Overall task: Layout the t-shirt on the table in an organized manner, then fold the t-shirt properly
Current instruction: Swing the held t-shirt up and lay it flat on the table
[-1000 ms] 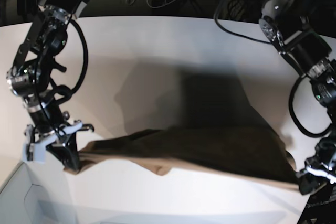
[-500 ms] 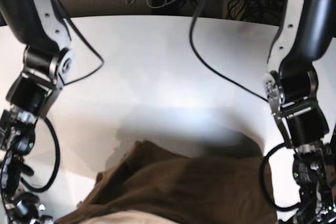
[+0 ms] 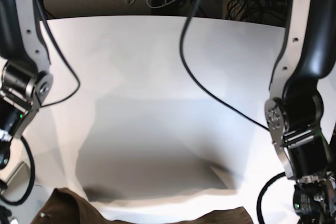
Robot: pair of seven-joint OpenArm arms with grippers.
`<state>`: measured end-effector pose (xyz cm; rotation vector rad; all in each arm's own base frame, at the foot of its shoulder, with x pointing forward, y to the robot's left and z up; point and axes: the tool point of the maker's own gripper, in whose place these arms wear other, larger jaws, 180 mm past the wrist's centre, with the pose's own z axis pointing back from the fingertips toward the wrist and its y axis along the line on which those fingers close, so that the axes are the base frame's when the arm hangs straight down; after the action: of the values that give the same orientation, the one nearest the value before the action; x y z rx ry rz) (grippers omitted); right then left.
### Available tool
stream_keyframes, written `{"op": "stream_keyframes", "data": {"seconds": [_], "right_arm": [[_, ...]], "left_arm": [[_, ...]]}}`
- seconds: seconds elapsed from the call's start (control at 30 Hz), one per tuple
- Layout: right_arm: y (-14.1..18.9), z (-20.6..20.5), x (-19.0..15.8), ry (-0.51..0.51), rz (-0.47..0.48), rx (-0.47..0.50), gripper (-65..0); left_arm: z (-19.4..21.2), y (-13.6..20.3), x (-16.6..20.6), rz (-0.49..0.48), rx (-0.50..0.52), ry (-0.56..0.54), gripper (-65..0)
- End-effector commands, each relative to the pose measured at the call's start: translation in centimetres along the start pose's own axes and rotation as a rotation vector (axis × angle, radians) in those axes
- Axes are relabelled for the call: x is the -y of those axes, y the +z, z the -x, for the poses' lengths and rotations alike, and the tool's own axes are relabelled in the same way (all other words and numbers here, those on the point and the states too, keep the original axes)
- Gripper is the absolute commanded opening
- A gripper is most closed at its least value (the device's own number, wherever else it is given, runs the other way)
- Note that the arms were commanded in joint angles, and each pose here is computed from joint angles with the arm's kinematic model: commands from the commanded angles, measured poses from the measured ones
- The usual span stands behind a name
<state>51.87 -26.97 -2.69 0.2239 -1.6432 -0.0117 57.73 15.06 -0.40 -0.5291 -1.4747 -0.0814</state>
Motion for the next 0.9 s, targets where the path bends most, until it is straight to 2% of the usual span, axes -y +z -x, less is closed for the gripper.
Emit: {"op": "stream_keyframes", "data": {"seconds": [0.0, 0.2, 0.33, 0.47, 0.7, 0.87], "right_arm": [[0.9, -1.1, 0.2, 0.009, 0.006, 0.053, -65.0], [5.9, 10.9, -1.8, -0.027, 0.011, -0.114, -65.0], [10.6, 18.4, -4.1, -0.133, 0.000, -0.230, -65.0], [15.0, 24.7, -5.8, -0.265, -0.012, -0.352, -65.0], [21.0, 30.8, -6.4, -0.322, 0.031, -0.518, -65.0], [23.3, 32.6, -6.4, -0.328, 0.046, -0.584, -64.9]], "left_arm": [[-0.8, 0.4, 0.1, 0.006, 0.024, -0.003, -64.8], [9.0, 3.7, -1.9, -0.055, -0.112, -0.018, -64.8], [16.4, 7.9, -2.4, -0.095, -0.234, -0.037, -64.8], [22.5, 13.1, -4.3, -0.175, -0.332, 0.014, -64.8], [31.2, 22.4, -8.4, -0.348, -0.507, 0.133, -64.8], [34.1, 25.5, -10.3, -0.413, -0.570, 0.203, -64.6]]}}
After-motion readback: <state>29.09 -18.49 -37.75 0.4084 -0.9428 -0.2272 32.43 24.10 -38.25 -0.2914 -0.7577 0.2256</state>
